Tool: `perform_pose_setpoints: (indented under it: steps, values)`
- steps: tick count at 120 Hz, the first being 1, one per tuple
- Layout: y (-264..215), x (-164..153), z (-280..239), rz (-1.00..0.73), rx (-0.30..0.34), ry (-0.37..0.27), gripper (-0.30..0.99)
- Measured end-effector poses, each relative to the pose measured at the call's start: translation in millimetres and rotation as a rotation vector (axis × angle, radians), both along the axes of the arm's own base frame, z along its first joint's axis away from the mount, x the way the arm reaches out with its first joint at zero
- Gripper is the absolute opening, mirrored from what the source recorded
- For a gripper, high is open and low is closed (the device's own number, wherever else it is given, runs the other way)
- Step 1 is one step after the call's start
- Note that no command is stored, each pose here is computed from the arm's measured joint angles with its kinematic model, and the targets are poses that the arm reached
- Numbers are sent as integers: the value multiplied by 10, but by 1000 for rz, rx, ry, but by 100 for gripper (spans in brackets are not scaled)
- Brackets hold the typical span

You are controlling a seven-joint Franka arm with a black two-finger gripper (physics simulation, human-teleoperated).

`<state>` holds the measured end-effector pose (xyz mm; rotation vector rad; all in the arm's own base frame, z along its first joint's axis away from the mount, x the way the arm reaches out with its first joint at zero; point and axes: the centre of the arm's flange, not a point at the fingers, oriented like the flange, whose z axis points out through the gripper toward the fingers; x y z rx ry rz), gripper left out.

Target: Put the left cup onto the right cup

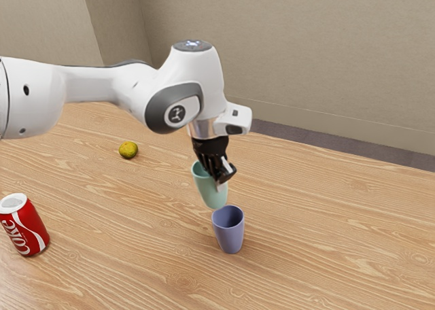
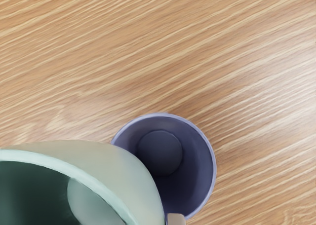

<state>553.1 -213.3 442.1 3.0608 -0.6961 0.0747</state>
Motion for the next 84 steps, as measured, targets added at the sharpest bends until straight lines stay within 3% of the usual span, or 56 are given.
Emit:
perform_pose_setpoints:
  steps: [84]
  values:
    - [-407,-42,-375,-42,-4,26,-9]
